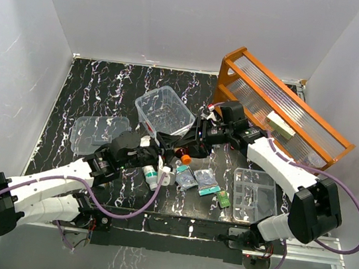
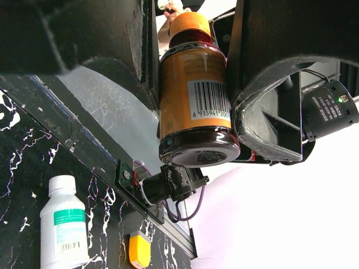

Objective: Organize the medicine kit

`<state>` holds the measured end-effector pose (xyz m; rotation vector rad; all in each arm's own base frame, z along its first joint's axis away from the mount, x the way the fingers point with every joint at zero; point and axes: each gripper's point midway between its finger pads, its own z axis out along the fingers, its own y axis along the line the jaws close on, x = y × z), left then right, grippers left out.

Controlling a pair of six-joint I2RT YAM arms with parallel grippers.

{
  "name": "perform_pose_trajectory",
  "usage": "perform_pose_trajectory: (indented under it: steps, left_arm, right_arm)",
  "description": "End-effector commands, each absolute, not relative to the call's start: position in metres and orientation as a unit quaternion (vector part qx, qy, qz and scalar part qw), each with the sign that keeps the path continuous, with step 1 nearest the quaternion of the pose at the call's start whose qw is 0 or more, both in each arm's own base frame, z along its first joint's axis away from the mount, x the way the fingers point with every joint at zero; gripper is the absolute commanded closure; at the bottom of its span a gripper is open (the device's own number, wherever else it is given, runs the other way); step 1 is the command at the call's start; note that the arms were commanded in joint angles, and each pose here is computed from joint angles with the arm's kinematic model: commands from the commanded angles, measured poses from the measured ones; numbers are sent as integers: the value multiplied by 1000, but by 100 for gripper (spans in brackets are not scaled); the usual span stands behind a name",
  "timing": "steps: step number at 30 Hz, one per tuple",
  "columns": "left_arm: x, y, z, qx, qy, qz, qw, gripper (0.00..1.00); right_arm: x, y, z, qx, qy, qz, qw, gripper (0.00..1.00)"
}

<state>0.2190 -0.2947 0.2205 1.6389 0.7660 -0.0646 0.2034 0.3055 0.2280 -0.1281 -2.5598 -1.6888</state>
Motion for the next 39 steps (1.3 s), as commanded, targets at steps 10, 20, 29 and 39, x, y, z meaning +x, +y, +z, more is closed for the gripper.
perform_pose_trajectory:
  steps: [10, 20, 29, 39]
  left_arm:
    - [216, -294, 226, 698, 369, -54, 611, 81]
    - [201, -298, 206, 622, 513, -185, 562, 83]
    - [199, -307, 206, 552, 594, -250, 529, 82]
    - [236, -290, 224, 442, 682, -221, 539, 80]
  right_arm:
    - [200, 307, 281, 27, -806, -591, -30, 31]
    - [214, 299, 311, 63, -777, -600, -181, 26]
    - [245, 268, 295, 143, -793, -467, -363, 25]
    - [278, 247, 332, 112, -774, -405, -474, 25]
